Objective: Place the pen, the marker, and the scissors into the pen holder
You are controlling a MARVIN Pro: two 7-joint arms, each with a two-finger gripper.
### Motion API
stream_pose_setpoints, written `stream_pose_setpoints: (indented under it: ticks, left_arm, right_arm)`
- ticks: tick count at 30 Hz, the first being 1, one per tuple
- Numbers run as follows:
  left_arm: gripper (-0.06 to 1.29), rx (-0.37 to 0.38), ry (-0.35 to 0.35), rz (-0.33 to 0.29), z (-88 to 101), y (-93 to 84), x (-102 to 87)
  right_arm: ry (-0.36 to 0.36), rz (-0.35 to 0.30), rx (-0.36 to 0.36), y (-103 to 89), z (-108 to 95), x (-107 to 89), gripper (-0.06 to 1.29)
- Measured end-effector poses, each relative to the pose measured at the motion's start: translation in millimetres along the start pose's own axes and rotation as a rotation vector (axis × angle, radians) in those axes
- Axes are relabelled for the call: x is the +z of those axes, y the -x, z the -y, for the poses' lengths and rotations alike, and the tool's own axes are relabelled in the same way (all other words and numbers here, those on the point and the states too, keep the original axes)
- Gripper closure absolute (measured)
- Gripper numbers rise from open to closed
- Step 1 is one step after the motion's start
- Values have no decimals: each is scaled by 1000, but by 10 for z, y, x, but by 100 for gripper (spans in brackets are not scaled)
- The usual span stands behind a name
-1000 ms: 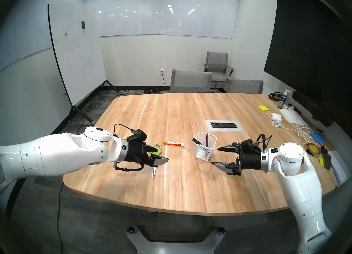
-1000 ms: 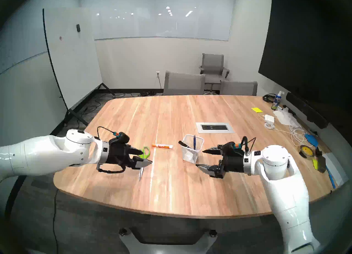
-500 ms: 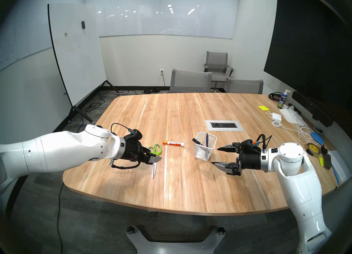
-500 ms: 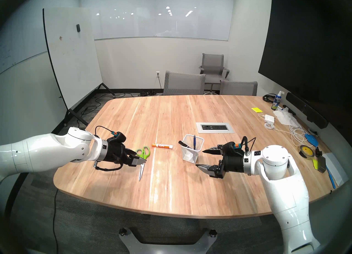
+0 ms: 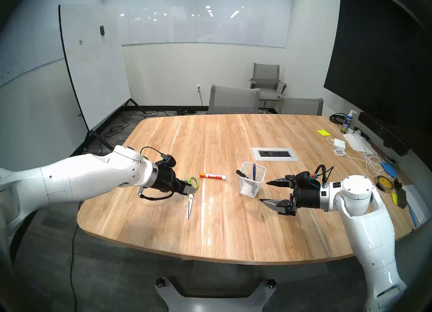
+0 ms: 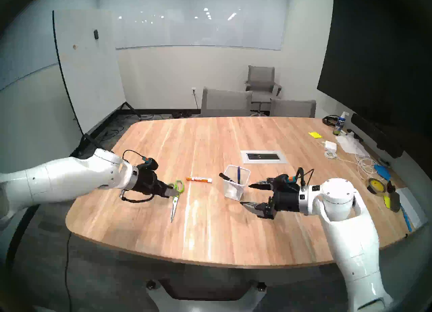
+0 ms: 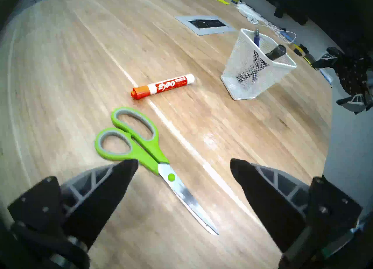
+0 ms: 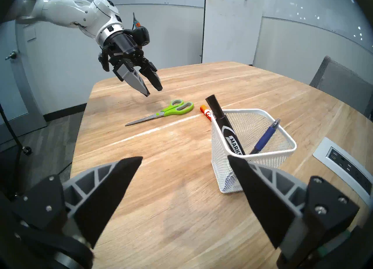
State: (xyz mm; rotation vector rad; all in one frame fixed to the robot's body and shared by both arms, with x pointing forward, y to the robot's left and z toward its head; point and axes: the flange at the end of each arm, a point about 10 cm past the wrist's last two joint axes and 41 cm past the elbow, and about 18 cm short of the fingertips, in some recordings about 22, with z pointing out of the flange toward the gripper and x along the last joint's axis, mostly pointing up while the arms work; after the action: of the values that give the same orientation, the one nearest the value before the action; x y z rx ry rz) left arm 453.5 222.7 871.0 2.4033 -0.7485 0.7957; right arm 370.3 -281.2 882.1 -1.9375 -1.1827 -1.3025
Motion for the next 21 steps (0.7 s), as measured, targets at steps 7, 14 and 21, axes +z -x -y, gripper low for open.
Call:
stream_pose_setpoints:
  ticks: [7,14,21]
  left_arm:
    - [0,-7,9,25,-10,-112,188]
    - [0,-17,22,50,-4,-169,332]
    - [0,-21,34,65,-13,-167,382]
  right_arm:
    - [0,0,0,0,0,0,3]
    - [0,0,0,0,0,0,3]
    - [0,0,0,-1,0,0,3]
